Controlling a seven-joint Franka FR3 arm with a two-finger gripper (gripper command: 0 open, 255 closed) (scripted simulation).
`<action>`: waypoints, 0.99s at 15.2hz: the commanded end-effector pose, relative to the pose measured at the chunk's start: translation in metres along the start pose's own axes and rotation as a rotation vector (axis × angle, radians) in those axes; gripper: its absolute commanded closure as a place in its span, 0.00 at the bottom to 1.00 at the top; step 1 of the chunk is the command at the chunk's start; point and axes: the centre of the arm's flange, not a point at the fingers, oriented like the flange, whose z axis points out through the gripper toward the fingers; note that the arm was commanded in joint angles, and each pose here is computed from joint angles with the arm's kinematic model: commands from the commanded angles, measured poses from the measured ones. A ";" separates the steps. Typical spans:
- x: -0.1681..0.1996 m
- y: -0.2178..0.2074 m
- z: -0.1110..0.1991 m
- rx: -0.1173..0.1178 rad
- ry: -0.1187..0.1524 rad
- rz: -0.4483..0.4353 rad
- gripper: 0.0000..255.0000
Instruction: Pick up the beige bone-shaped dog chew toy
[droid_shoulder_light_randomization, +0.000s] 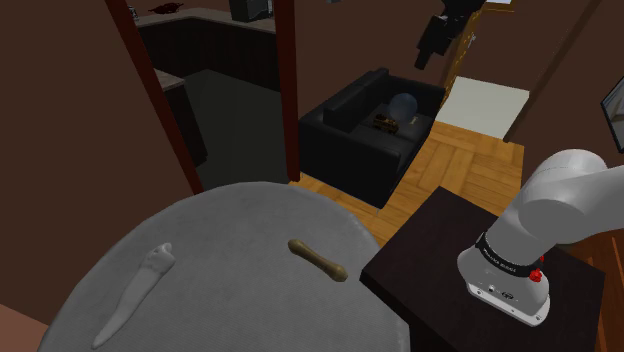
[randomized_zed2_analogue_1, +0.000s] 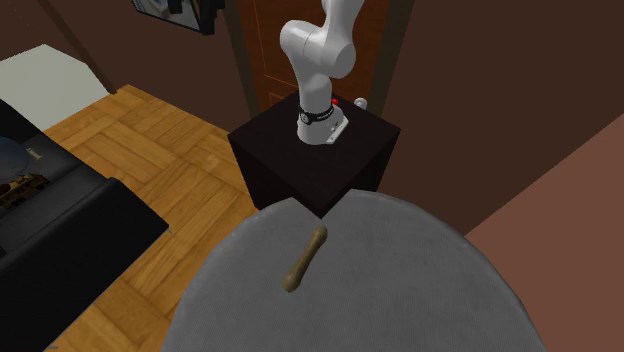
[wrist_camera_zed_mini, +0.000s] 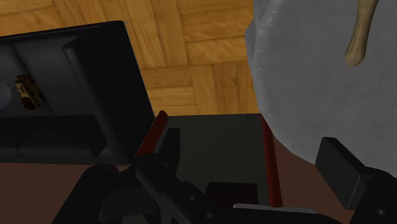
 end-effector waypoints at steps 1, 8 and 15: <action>0.000 0.000 0.000 0.000 0.000 0.000 0.00; 0.002 -0.054 0.075 0.002 -0.025 -0.025 0.00; 0.001 -0.109 0.149 0.003 -0.050 -0.050 0.00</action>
